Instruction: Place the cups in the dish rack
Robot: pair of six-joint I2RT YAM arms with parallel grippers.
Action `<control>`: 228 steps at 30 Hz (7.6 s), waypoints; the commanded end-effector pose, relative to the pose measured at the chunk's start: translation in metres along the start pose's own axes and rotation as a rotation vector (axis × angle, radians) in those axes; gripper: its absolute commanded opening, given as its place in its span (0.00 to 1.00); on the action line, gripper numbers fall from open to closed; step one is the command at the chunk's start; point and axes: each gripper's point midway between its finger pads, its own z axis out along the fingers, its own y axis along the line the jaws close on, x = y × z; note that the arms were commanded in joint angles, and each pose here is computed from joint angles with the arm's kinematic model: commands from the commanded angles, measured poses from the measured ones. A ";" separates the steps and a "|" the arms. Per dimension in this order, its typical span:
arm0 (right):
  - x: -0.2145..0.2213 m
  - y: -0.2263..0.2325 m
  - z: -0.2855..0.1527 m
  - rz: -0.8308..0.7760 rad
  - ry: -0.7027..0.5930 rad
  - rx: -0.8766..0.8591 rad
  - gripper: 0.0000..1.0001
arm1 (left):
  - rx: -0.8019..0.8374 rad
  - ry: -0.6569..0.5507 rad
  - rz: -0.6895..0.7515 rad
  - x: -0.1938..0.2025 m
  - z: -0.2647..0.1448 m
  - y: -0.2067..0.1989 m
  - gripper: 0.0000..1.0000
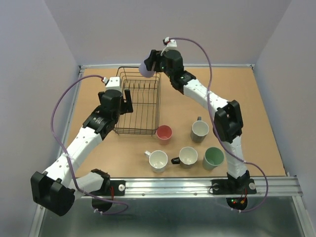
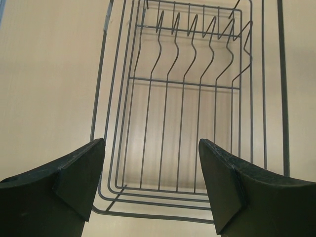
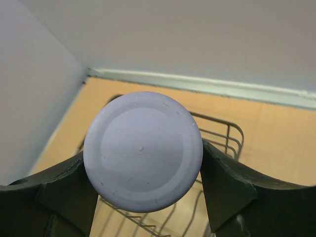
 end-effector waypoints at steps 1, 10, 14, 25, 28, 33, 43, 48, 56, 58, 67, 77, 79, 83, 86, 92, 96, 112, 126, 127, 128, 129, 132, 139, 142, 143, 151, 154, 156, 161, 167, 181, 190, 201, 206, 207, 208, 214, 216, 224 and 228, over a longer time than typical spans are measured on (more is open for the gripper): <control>-0.010 -0.008 0.011 -0.066 -0.036 0.071 0.00 | -0.018 -0.046 0.003 -0.005 -0.002 0.008 0.87; 0.016 -0.027 0.042 -0.106 -0.040 0.129 0.01 | -0.015 -0.028 0.006 0.003 0.002 0.008 0.86; 0.023 -0.041 0.050 -0.132 -0.047 0.180 0.00 | -0.019 -0.030 0.002 0.002 0.002 0.009 0.85; 0.068 -0.060 0.054 -0.134 0.030 0.218 0.00 | -0.012 -0.008 0.008 0.007 0.007 0.006 0.83; 0.082 -0.068 0.054 -0.157 0.061 0.237 0.00 | -0.008 0.000 0.010 0.009 0.008 0.005 0.83; 0.106 -0.084 0.053 -0.200 0.123 0.299 0.00 | -0.005 0.002 0.008 0.009 0.009 0.004 0.82; 0.146 -0.097 0.056 -0.220 0.223 0.322 0.56 | 0.002 0.018 0.005 0.011 0.013 0.004 0.81; 0.154 -0.101 0.054 -0.227 0.239 0.335 0.83 | 0.006 0.022 0.005 0.012 0.014 0.004 0.81; 0.163 -0.106 0.049 -0.257 0.257 0.363 1.00 | 0.012 0.027 0.001 0.012 0.015 0.004 0.81; 0.160 -0.106 0.048 -0.257 0.253 0.366 1.00 | 0.011 0.030 0.001 0.013 0.016 0.004 0.81; 0.134 -0.102 0.037 -0.255 0.223 0.391 1.00 | 0.011 0.033 0.001 0.015 0.016 0.005 0.81; 0.079 -0.084 0.017 -0.225 0.152 0.389 1.00 | 0.003 0.040 0.005 0.017 0.018 0.006 0.80; 0.065 -0.078 0.011 -0.217 0.136 0.376 1.00 | 0.001 0.041 0.005 0.018 0.018 0.007 0.81; 0.047 -0.070 0.000 -0.206 0.119 0.360 1.00 | -0.002 0.045 0.007 0.019 0.019 0.007 0.80; 0.033 -0.064 -0.011 -0.197 0.106 0.351 1.00 | -0.008 0.046 0.007 0.019 0.020 0.008 0.80; 0.022 -0.062 -0.047 -0.178 0.121 0.353 1.00 | 0.041 0.039 0.008 0.017 0.017 0.000 0.80; -0.004 -0.056 -0.091 -0.150 0.094 0.347 1.00 | 0.155 0.025 0.016 0.015 0.012 -0.019 0.80; -0.016 -0.063 -0.226 -0.071 0.056 0.321 1.00 | 0.333 0.127 0.106 0.050 -0.011 -0.107 0.76; -0.011 -0.067 -0.273 -0.033 0.034 0.292 1.00 | 0.370 0.284 0.165 0.112 -0.015 -0.146 0.69; -0.009 -0.067 -0.274 -0.032 0.037 0.292 1.00 | 0.362 0.287 0.163 0.114 -0.015 -0.146 0.69; -0.009 -0.068 -0.276 -0.033 0.036 0.292 1.00 | 0.360 0.290 0.158 0.116 -0.017 -0.146 0.69; -0.009 -0.068 -0.278 -0.032 0.035 0.290 1.00 | 0.360 0.297 0.144 0.118 -0.018 -0.146 0.68; -0.006 -0.071 -0.282 -0.037 0.037 0.297 1.00 | 0.365 0.311 0.118 0.125 -0.024 -0.148 0.67; -0.005 -0.072 -0.287 -0.039 0.038 0.299 1.00 | 0.353 0.304 0.092 0.121 -0.044 -0.155 0.64; -0.004 -0.072 -0.288 -0.040 0.043 0.298 1.00 | 0.315 0.277 0.081 0.109 -0.052 -0.151 0.65; -0.003 -0.072 -0.288 -0.039 0.046 0.296 1.00 | 0.307 0.271 0.076 0.106 -0.053 -0.150 0.65; 0.003 -0.072 -0.292 -0.028 0.060 0.289 1.00 | 0.333 0.259 0.038 0.091 -0.077 -0.150 0.68; 0.004 -0.073 -0.295 -0.028 0.061 0.293 1.00 | 0.366 0.298 0.045 0.103 -0.084 -0.156 0.68; 0.005 -0.075 -0.295 -0.026 0.062 0.299 1.00 | 0.365 0.323 0.068 0.115 -0.084 -0.159 0.68; 0.008 -0.075 -0.297 -0.021 0.067 0.300 1.00 | 0.332 0.358 0.089 0.137 -0.080 -0.163 0.66; 0.013 -0.078 -0.300 -0.033 0.083 0.307 1.00 | 0.287 0.368 0.096 0.151 -0.072 -0.166 0.65; 0.023 -0.088 -0.305 -0.051 0.112 0.345 1.00 | 0.222 0.392 0.134 0.179 -0.047 -0.173 0.46; 0.025 -0.088 -0.304 -0.047 0.116 0.348 1.00 | 0.258 0.383 0.123 0.169 -0.052 -0.180 0.00; -0.011 -0.077 -0.308 -0.022 0.050 0.343 1.00 | 0.412 0.328 0.054 0.119 -0.086 -0.204 0.00; -0.041 -0.070 -0.313 -0.011 -0.005 0.346 1.00 | 0.503 0.269 0.004 0.079 -0.112 -0.209 0.00; -0.045 -0.066 -0.312 -0.006 -0.008 0.330 1.00 | 0.521 0.253 -0.008 0.070 -0.119 -0.207 0.00; -0.048 -0.062 -0.312 0.000 -0.011 0.315 1.00 | 0.531 0.235 -0.015 0.062 -0.123 -0.206 0.00; -0.098 0.003 -0.312 0.075 -0.099 0.024 1.00 | 0.590 -0.104 -0.161 -0.036 -0.157 -0.170 0.00; -0.102 0.037 -0.313 0.106 -0.084 -0.147 1.00 | 0.659 -0.227 -0.229 -0.062 -0.170 -0.155 0.00; -0.140 0.090 -0.324 0.281 -0.229 -0.459 1.00 | 0.918 -0.399 -0.272 -0.104 -0.178 -0.140 0.00; -0.140 0.106 -0.337 0.441 -0.264 -0.630 1.00 | 1.087 -0.435 -0.315 -0.113 -0.183 -0.142 0.00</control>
